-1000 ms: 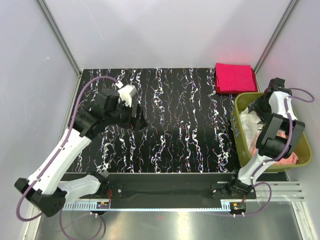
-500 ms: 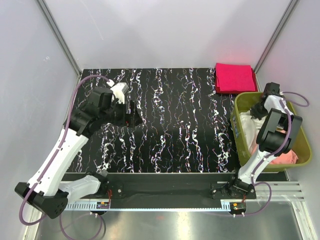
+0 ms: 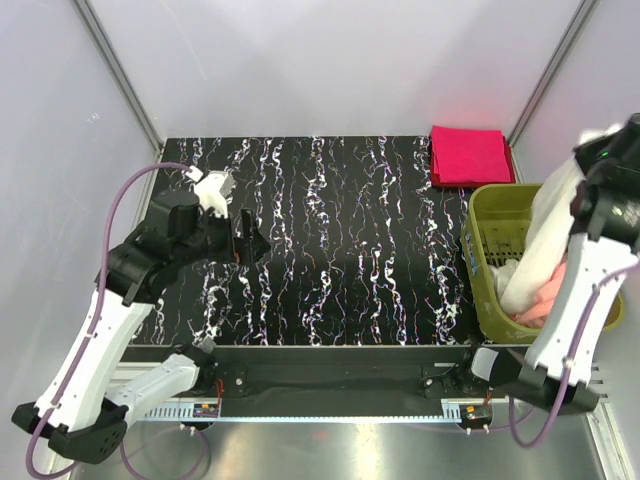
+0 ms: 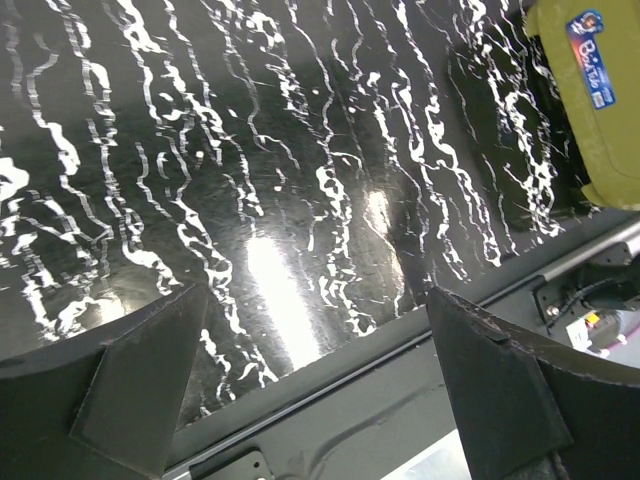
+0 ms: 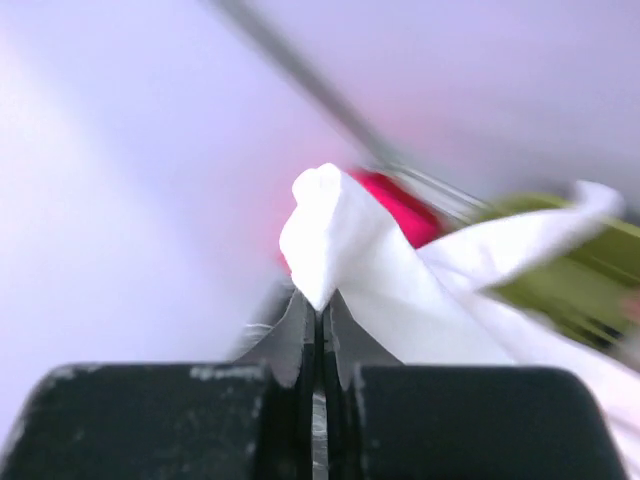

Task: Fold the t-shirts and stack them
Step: Move the tshirt to the center of the board, then flatten the tshirt out

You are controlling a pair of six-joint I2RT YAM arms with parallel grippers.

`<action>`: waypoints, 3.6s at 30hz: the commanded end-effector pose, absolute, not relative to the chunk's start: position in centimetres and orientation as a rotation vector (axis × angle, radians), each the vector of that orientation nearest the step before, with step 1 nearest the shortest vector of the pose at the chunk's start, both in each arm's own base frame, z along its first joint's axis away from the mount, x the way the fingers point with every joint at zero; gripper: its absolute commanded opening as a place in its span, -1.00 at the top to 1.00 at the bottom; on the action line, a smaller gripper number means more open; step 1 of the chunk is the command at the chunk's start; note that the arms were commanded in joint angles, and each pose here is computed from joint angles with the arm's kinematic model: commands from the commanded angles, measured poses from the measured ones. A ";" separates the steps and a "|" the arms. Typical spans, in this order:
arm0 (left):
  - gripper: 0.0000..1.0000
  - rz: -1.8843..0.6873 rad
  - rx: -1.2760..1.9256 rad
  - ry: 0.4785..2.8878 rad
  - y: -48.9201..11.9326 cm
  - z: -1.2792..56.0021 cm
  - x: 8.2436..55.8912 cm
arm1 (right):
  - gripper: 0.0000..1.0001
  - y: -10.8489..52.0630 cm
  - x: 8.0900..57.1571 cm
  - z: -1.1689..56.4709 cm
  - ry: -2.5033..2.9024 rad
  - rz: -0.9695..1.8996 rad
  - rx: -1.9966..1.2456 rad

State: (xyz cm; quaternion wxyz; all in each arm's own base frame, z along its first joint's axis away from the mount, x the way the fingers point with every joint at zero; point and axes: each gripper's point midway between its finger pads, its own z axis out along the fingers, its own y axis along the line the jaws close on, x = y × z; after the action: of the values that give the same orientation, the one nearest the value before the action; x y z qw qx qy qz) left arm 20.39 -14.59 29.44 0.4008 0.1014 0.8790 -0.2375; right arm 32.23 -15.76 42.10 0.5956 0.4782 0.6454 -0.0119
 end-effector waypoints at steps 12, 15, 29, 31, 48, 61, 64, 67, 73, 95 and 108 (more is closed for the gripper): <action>-0.97 -0.550 0.134 2.191 -13.2 30.1 20.8 | 1.00 13.7 26.7 69.7 1.104 1.297 0.033; -0.97 -0.496 0.040 2.173 -11.8 31.0 21.1 | 1.00 19.9 25.9 69.7 1.089 1.464 -0.131; -0.97 -0.278 -0.209 2.185 -7.4 31.3 20.9 | -0.63 36.5 24.3 30.9 2.298 1.465 -0.293; -0.97 -0.342 -0.105 2.256 -9.9 29.9 22.3 | -0.99 30.7 27.8 26.9 2.410 1.041 -0.129; -0.98 -0.314 -0.135 2.955 -17.9 7.2 27.6 | -0.85 6.9 24.3 12.4 2.815 -0.091 0.260; 1.00 -0.469 -0.299 3.007 -17.1 2.3 29.0 | -0.17 7.7 30.0 7.5 2.835 -0.088 0.331; 1.00 -0.398 -0.372 2.941 -14.0 4.3 30.6 | 0.84 7.8 32.2 8.7 2.806 -0.102 0.297; 1.00 -0.205 -0.409 2.745 -8.9 9.9 33.4 | 1.00 9.4 36.0 12.7 2.702 0.005 0.256; 1.00 -0.052 -0.379 2.398 -2.7 23.5 36.2 | 1.00 13.6 42.8 25.3 2.467 0.221 0.127; -0.86 0.015 -0.692 2.516 -0.5 16.4 25.5 | -0.49 18.4 32.8 13.8 2.789 0.705 0.334; -0.15 -0.225 -0.588 2.594 -3.9 14.0 27.9 | 0.19 15.8 26.9 4.6 2.921 0.534 0.708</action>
State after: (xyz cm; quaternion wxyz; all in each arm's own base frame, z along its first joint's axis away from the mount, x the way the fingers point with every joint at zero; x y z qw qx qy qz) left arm 25.86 -2.62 13.40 0.2079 -0.2426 0.9468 -0.0374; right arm 23.78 17.77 5.07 0.0071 0.1455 0.9757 0.1639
